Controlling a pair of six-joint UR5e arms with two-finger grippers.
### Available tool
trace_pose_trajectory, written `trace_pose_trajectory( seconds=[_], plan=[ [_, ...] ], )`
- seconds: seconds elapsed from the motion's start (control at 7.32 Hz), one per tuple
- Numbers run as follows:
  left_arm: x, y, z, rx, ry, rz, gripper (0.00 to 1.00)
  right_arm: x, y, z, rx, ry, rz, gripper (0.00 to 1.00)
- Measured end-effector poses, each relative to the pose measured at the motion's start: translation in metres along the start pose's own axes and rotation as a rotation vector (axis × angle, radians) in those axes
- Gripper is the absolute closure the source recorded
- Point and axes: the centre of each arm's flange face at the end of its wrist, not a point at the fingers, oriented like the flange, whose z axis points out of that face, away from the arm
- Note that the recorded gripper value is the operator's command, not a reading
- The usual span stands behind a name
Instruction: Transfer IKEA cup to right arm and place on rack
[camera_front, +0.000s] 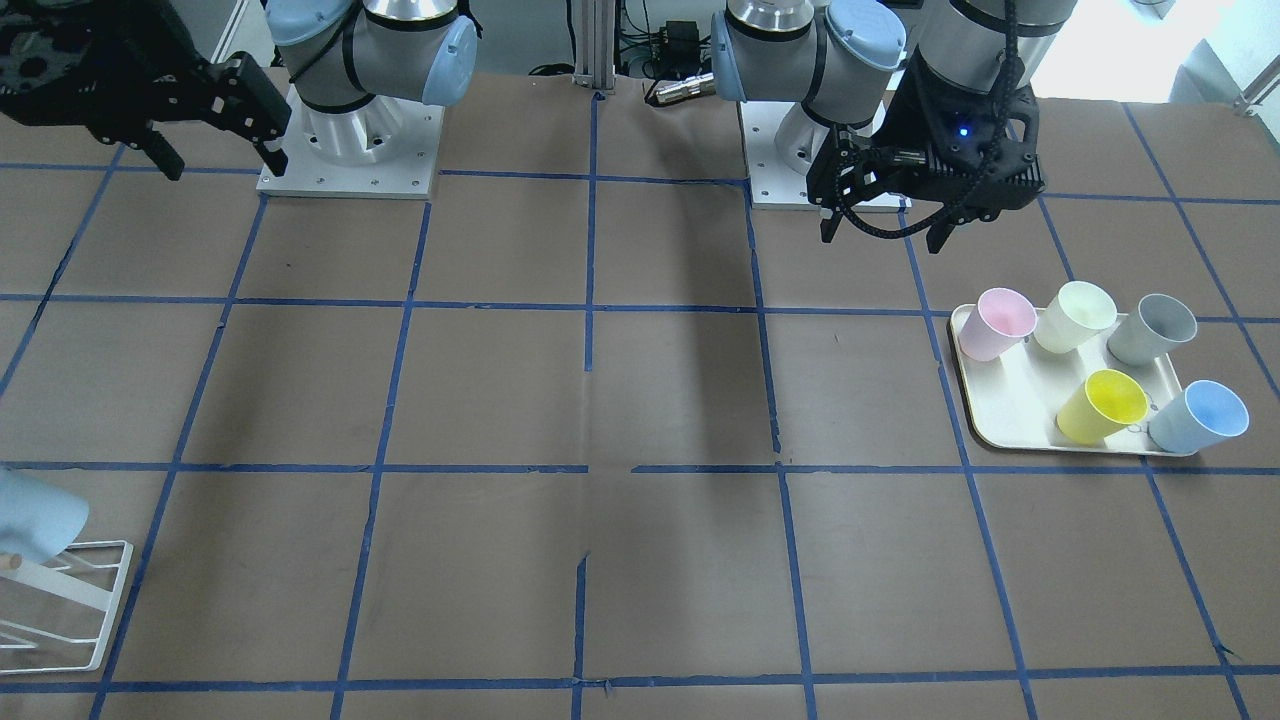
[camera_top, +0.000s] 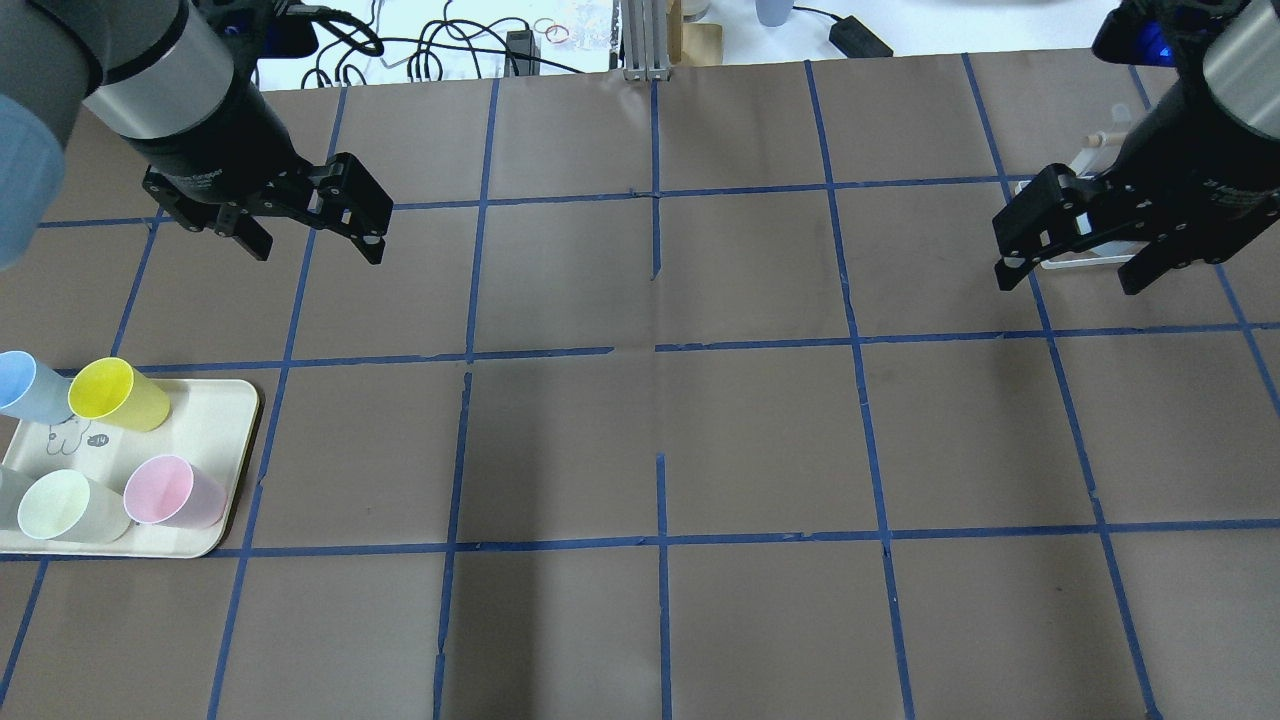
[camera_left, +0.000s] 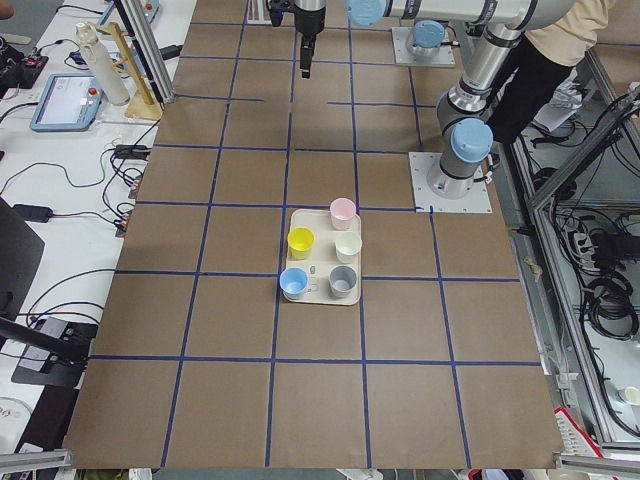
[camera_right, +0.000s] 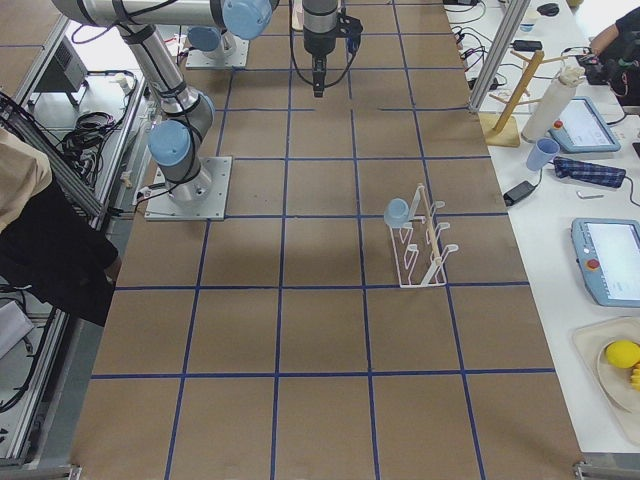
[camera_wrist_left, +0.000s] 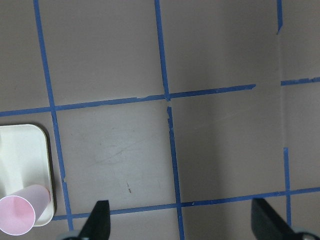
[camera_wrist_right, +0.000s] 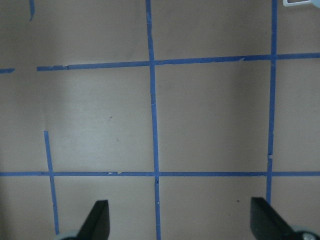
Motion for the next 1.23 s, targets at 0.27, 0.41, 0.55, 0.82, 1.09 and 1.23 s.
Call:
trace_pose_trajectory(
  seconds=[0.27,0.41,0.55,0.82,1.09,1.23],
  plan=[
    [0.0,0.0,0.0,-0.001,0.0,0.0,0.0,-0.034,0.016,0.016,-0.038,0.004,-0.001,0.0],
    [0.0,0.0,0.0,0.0,0.0,0.0,0.0,-0.041,0.024,0.027,-0.051,0.005,0.004,0.0],
    [0.0,0.0,0.0,0.0,0.0,0.0,0.0,-0.045,0.029,0.033,-0.044,0.002,0.017,0.0],
    [0.0,0.0,0.0,0.0,0.0,0.0,0.0,-0.057,0.035,0.037,-0.016,0.02,0.041,0.0],
    [0.0,0.0,0.0,0.0,0.001,0.0,0.0,-0.062,0.038,0.038,-0.008,0.068,0.038,0.0],
    [0.0,0.0,0.0,0.0,0.001,-0.001,0.0,-0.062,0.038,0.037,-0.003,0.076,0.037,0.0]
  ],
)
